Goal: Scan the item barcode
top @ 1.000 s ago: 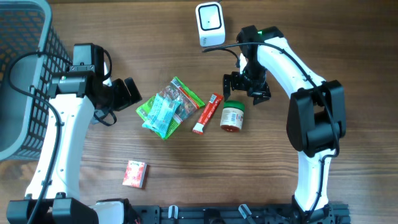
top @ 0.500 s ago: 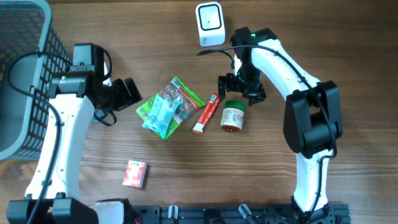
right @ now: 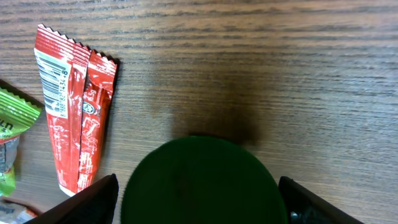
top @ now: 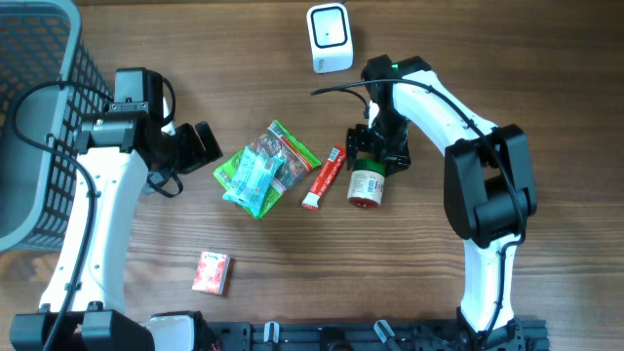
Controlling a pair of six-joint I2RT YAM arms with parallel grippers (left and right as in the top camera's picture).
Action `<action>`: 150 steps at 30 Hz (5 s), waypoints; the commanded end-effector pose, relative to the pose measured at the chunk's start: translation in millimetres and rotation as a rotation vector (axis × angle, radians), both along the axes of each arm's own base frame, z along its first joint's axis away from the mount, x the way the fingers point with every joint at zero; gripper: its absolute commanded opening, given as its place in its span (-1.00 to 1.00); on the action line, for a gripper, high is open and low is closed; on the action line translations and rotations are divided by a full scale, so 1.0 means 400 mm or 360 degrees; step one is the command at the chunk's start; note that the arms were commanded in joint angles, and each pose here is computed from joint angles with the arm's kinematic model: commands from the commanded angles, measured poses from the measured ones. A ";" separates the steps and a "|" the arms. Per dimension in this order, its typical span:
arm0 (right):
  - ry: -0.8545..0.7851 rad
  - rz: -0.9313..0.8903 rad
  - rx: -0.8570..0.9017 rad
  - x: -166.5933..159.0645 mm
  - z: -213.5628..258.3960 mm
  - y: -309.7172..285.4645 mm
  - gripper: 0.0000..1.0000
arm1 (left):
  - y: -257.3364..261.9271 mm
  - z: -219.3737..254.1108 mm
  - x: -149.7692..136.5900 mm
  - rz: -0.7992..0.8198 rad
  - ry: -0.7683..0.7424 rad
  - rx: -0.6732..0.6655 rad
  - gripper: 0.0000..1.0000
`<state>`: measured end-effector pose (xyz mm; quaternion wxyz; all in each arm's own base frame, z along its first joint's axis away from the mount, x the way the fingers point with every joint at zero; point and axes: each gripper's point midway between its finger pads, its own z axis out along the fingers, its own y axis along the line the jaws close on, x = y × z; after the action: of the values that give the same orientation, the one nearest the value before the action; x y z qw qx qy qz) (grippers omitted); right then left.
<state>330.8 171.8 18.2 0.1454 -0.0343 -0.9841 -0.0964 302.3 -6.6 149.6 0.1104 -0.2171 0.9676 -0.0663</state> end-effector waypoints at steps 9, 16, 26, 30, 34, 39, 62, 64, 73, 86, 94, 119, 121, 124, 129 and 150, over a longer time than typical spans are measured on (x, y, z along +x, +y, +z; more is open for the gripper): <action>0.0042 -0.0063 0.0022 -0.017 -0.053 0.008 0.41 | -0.001 -0.001 0.000 -0.0017 0.0001 -0.0008 1.00; 0.0025 -0.0052 0.0029 0.001 -0.016 0.013 0.34 | -0.001 -0.001 0.000 -0.0016 0.0001 -0.0008 1.00; -0.0163 0.0035 0.0048 0.046 0.071 0.013 0.20 | -0.001 -0.001 0.000 -0.0017 0.0001 -0.0008 1.00; -0.0278 0.0056 -0.0058 0.061 0.111 -0.019 0.18 | -0.001 -0.001 0.000 -0.0016 0.0001 -0.0008 1.00; -0.0420 0.0058 -0.0093 0.083 0.165 -0.033 0.18 | -0.001 -0.001 0.000 -0.0016 0.0001 -0.0008 1.00; -0.0668 0.0010 -0.0141 0.111 0.273 -0.059 0.11 | -0.001 -0.001 0.000 -0.0017 0.0001 -0.0008 1.00; -0.1510 -0.0226 -0.0587 0.058 0.552 -0.082 0.08 | -0.001 -0.001 0.000 -0.0016 0.0001 -0.0008 1.00; -0.1586 -0.0181 -0.0635 0.058 0.521 -0.053 0.08 | -0.001 -0.001 0.000 -0.0016 0.0000 -0.0008 1.00; -0.1817 -0.0153 -0.0747 0.046 0.341 -0.010 0.08 | -0.001 -0.001 0.000 -0.0017 0.0001 -0.0008 1.00; -0.1949 -0.0257 -0.0710 0.022 0.175 -0.053 0.11 | -0.001 -0.001 0.000 -0.0016 0.0000 -0.0008 1.00; -0.1936 -0.0243 -0.0722 0.015 0.162 -0.058 0.79 | -0.001 -0.001 0.000 -0.0016 0.0000 -0.0008 1.00; -0.1143 -0.0127 0.0173 -0.005 0.451 -0.047 0.99 | -0.001 -0.001 0.000 -0.0016 0.0001 -0.0008 1.00; -0.1052 -0.0187 0.0104 -0.003 0.417 -0.092 0.99 | -0.001 -0.001 0.000 -0.0017 0.0001 -0.0008 1.00; -0.1013 -0.0246 0.0058 0.007 0.396 -0.128 0.99 | -0.001 -0.001 0.000 -0.0017 0.0001 -0.0008 1.00; -0.1011 -0.0087 0.0218 0.003 0.401 -0.087 0.99 | -0.001 -0.001 0.000 -0.0016 0.0001 -0.0008 1.00; -0.0599 0.0338 -0.0113 -0.016 0.082 -0.050 0.99 | -0.001 -0.001 0.000 -0.0017 0.0001 -0.0008 1.00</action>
<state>326.9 158.3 71.4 -0.0539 0.0663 -0.9934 -0.0771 302.4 -6.6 149.6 0.1106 -0.2171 0.9676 -0.0663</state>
